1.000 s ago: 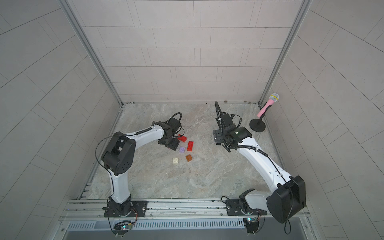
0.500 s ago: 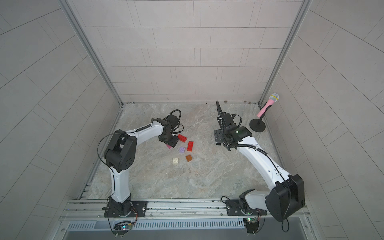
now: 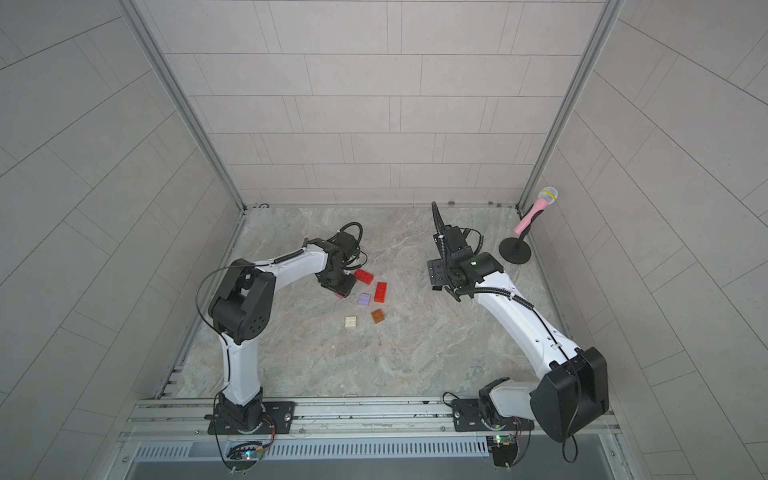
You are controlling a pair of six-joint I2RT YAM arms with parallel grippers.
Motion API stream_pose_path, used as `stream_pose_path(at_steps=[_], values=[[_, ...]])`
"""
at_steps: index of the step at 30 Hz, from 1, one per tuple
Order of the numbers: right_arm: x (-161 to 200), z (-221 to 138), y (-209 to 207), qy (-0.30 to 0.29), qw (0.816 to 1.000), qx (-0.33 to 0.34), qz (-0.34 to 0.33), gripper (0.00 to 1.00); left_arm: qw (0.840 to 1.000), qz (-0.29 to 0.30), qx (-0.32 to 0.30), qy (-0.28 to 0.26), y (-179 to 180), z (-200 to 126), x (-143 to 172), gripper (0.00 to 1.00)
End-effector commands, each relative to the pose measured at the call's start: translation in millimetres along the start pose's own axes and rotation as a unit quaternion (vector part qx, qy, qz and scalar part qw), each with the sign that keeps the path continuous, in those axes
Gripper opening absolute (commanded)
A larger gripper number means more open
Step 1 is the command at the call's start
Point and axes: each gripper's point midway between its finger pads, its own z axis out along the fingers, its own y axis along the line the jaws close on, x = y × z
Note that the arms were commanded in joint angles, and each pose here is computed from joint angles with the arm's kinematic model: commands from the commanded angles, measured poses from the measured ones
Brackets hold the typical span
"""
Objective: Assemble the letter p with lego
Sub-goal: Pick up the lego brick from the center of the board.
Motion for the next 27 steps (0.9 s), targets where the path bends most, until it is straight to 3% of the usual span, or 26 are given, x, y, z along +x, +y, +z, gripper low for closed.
stream_pose_path(at_steps=[1, 18, 27], values=[[3.1, -0.1, -2.5, 0.004, 1.000, 0.003, -0.001, 0.81, 1.000, 0.003, -0.008, 0.016, -2.2, -3.3, 13.5, 0.52], [2.5, -1.6, -1.8, 0.002, 1.000, 0.000, -0.002, 0.81, 1.000, 0.001, -0.023, -0.001, -1.1, -8.8, 8.1, 0.46], [3.7, -1.5, -0.9, 0.004, 1.000, -0.003, -0.003, 0.77, 1.000, 0.003, -0.013, -0.004, -4.5, -7.0, 7.9, 0.24]])
